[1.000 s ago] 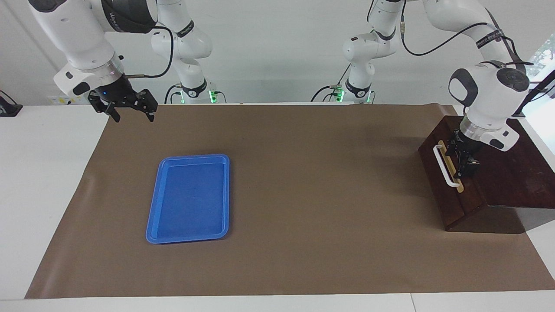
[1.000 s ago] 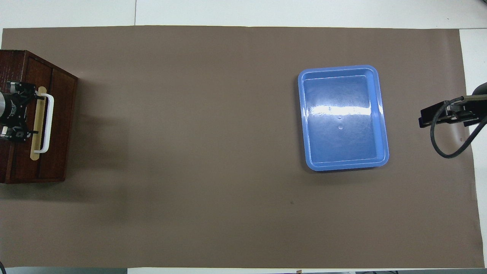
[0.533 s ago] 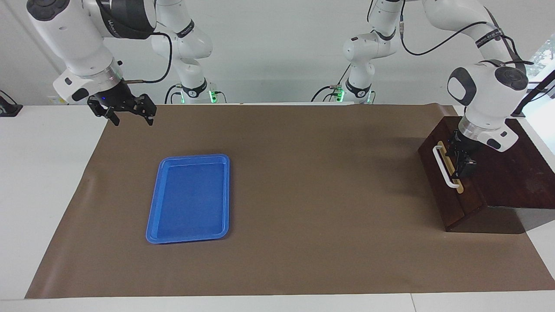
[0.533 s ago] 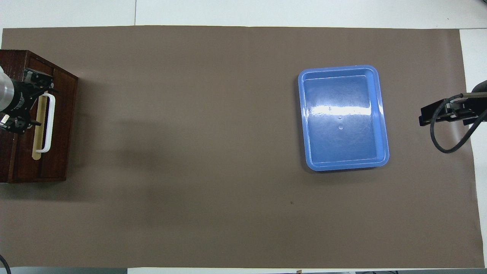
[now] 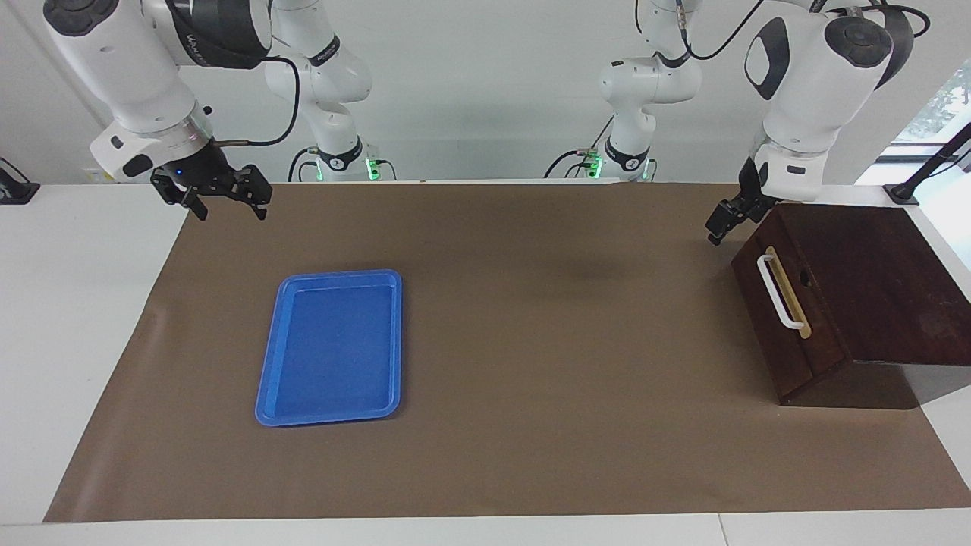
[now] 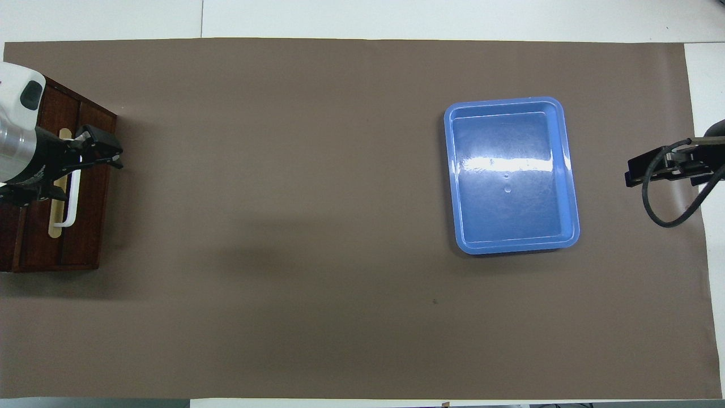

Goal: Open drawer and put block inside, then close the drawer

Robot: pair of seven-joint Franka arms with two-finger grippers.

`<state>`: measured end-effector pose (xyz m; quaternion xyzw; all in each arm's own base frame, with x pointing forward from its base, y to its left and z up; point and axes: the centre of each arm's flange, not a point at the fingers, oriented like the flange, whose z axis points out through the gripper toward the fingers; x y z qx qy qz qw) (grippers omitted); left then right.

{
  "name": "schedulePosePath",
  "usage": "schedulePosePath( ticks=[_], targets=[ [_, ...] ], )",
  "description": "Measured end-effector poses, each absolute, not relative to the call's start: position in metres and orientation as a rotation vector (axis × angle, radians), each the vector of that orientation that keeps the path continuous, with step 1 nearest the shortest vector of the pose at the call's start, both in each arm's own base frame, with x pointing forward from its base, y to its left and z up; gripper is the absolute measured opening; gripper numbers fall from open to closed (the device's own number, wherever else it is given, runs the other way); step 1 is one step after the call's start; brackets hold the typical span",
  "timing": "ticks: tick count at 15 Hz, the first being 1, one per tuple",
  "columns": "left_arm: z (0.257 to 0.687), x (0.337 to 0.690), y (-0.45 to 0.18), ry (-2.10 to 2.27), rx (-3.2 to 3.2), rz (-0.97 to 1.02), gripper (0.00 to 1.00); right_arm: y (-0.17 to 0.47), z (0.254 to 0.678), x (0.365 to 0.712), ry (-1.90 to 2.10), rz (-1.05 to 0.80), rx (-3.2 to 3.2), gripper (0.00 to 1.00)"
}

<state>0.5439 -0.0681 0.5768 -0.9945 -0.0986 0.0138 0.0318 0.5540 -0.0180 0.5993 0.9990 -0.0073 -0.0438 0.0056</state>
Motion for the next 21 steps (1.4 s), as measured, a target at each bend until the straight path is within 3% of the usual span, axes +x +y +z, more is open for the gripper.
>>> schedulePosePath(
  ticks=[21],
  targets=[
    [0.609,0.541,-0.069,0.084,-3.108,0.031,1.00,-0.018,0.599,0.554,-0.024,-0.137,3.127,1.00]
  ],
)
